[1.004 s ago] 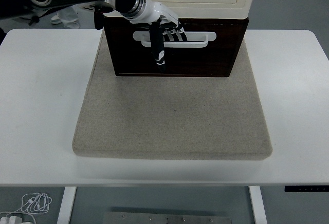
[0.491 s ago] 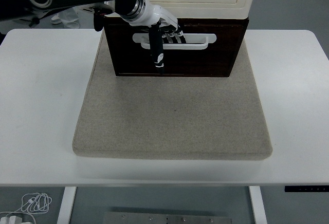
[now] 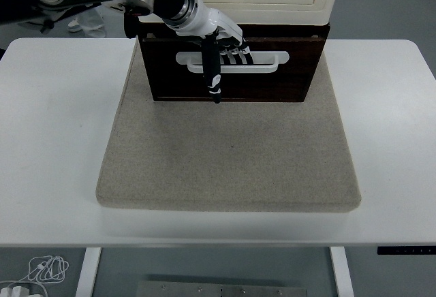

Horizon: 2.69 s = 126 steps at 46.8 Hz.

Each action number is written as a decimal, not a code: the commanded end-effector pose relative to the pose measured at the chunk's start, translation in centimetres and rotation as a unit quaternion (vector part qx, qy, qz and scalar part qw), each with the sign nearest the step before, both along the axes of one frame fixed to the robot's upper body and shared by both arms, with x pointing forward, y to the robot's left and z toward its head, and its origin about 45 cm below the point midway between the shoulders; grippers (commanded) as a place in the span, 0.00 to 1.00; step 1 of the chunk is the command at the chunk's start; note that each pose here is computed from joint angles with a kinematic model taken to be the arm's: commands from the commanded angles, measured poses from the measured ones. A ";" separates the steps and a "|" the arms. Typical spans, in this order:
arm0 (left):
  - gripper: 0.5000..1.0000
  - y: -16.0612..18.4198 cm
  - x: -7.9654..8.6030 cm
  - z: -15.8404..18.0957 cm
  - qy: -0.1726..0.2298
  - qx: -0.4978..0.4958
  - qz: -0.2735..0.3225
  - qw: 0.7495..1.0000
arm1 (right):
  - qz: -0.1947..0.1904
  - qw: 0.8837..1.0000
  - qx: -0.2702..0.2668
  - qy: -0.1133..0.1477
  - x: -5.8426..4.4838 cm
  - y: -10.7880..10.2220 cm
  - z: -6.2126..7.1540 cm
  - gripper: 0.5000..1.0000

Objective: Open the drawer under the combination cabinet

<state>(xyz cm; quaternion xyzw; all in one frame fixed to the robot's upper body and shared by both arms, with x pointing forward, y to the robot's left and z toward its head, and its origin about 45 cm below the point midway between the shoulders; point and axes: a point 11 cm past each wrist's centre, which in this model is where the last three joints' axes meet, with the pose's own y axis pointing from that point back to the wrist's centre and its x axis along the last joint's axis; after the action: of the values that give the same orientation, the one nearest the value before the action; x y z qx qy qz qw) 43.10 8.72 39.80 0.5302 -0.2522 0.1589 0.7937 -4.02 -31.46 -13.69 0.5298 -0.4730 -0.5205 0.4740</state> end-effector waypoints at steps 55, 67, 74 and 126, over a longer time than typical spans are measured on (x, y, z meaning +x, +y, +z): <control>1.00 -1.2 -2.5 -0.2 0.022 0.008 -0.049 0.999 | 0.000 1.000 0.000 0.000 0.0 0.0 0.0 0.85; 1.00 -1.1 -2.9 0.1 0.020 0.008 -0.055 0.998 | 0.000 1.000 0.000 0.000 0.0 0.0 0.0 0.85; 1.00 -1.2 -3.2 0.3 0.021 0.009 -0.060 0.998 | 0.000 1.000 0.000 0.000 0.0 0.0 0.0 0.85; 1.00 -0.7 -4.9 0.8 0.027 0.015 -0.082 0.996 | 0.000 1.000 0.000 0.000 0.0 0.0 0.0 0.85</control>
<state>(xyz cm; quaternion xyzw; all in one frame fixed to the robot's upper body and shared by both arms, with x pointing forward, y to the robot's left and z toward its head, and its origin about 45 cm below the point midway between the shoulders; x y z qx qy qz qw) 38.26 8.03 40.49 0.5244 -0.2753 0.0758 0.8022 -4.01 -31.46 -13.69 0.5298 -0.4731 -0.5204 0.4739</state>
